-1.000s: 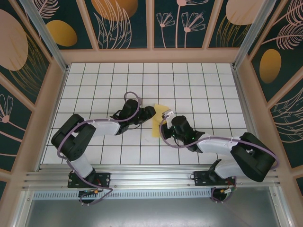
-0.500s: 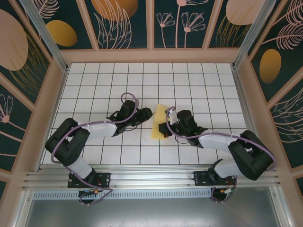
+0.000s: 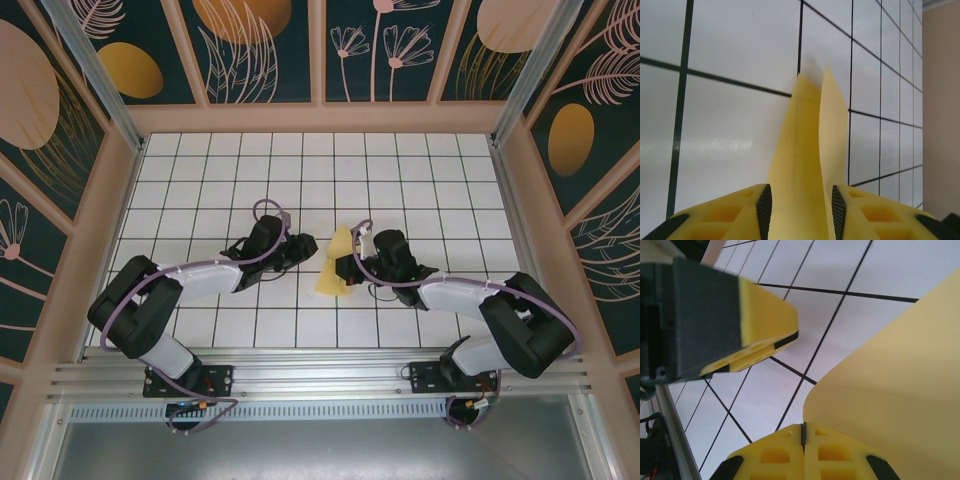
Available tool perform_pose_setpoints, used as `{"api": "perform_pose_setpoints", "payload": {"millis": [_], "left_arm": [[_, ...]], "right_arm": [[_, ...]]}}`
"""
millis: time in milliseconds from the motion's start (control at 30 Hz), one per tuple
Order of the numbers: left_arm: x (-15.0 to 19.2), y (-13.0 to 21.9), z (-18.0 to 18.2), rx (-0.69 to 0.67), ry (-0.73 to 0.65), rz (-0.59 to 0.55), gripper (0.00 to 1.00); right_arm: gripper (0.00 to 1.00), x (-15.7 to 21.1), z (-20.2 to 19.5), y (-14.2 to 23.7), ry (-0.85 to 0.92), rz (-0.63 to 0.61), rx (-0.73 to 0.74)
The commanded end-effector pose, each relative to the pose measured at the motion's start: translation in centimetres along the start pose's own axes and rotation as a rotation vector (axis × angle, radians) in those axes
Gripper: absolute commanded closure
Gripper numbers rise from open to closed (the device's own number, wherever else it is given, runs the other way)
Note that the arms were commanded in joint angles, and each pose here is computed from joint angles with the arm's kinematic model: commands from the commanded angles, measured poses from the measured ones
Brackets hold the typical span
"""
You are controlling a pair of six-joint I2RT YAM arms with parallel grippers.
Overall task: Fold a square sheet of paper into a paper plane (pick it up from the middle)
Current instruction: Fold the triangle a second time at the center of the table.
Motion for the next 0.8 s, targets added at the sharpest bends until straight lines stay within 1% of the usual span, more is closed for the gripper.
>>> {"api": "perform_pose_setpoints", "payload": {"millis": [0,133,300,500,667,700,767], "left_arm": [[1.0,-0.3,0.7,0.029,-0.007,0.069,0.66],[2.5,-0.5,1.3,0.018,-0.01,0.114,0.71],[3.7,-1.7,1.1,0.025,-0.024,0.172,0.79],[4.7,-2.9,0.0,0.03,-0.05,0.218,0.79],[4.7,-3.1,-0.9,0.041,-0.061,0.211,0.79],[5.1,-3.7,-0.2,0.016,-0.057,0.228,0.79],[5.3,-4.1,-0.2,0.016,-0.058,0.247,0.79]], "right_arm": [[1.0,0.7,-1.1,0.2,-0.053,0.03,-0.005],[1.0,1.0,-1.7,0.7,-0.076,0.029,-0.006],[1.0,1.3,-3.2,1.1,-0.126,0.037,0.043],[1.0,1.9,-3.8,1.2,-0.136,0.054,0.049],[1.0,2.0,-3.8,1.0,-0.134,0.063,0.044],[1.0,2.0,-3.8,1.0,-0.136,0.063,0.043],[1.0,2.0,-3.7,1.0,-0.135,0.064,0.033]]}}
Point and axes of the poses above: each hand's point on the last joint's axis, 136 mm out from that joint toward the fingers, its own y axis back along the fingers, its own z axis along the line the jaws close on, x = y × z, the point moved 10 cm from there along y, back along the fingers, and after that the axes turned 1 degree about y, right-handed, at the moved point
